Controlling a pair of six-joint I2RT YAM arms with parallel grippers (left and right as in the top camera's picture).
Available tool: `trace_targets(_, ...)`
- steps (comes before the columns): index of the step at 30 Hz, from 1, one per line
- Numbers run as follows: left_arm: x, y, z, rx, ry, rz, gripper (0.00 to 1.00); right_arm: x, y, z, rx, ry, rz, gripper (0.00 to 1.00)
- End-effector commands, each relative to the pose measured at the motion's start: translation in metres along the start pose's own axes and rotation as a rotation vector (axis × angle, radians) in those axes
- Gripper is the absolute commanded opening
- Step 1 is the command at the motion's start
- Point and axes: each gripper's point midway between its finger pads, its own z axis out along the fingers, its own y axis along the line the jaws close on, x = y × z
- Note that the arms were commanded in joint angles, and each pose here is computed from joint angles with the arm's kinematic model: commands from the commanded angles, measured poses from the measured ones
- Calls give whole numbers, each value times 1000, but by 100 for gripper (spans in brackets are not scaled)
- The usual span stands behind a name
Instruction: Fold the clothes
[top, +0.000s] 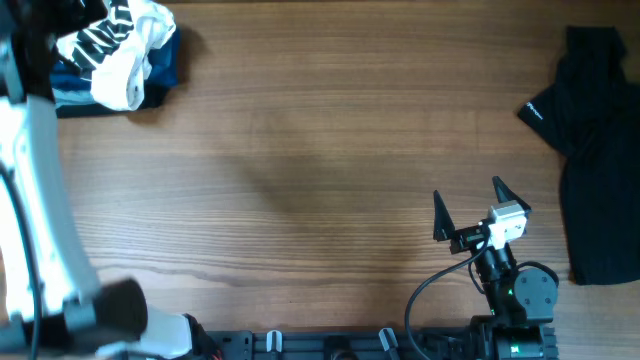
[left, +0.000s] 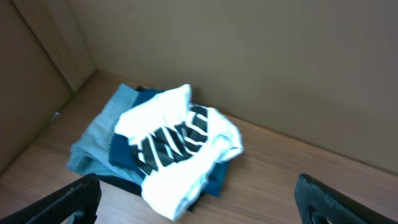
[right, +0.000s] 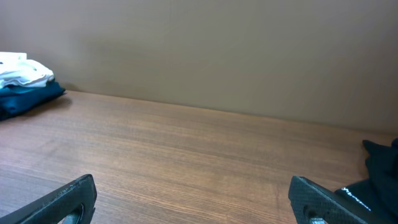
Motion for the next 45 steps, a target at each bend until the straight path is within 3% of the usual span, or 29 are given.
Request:
trace_targets(1, 12, -7, -39, 86, -95, -127, 100, -3, 4, -1, -23, -17, 7, 100)
trace_targets(7, 93, -14, -65, 216, -156, -117, 100, -3, 4, -1, -23, -17, 7, 100)
trace_targets(11, 181, -9, -74, 268, -161, -110, 100, -3, 4, -1, -23, -17, 8, 100)
trace_targets(18, 260, -9, -81, 358, -250, -92, 100, -3, 4, -1, -23, -16, 7, 100)
trace_targets(25, 297, -13, -84, 406, -326, -47, 100, -3, 4, -1, -23, -16, 8, 100)
trace_targets(36, 315, -11, -81, 386, -431, 23, 100, -3, 4, -1, -23, -16, 8, 100)
trace_targets(45, 320, -7, -76, 361, -412, 20, 100, -3, 4, -1, -23, -16, 8, 100)
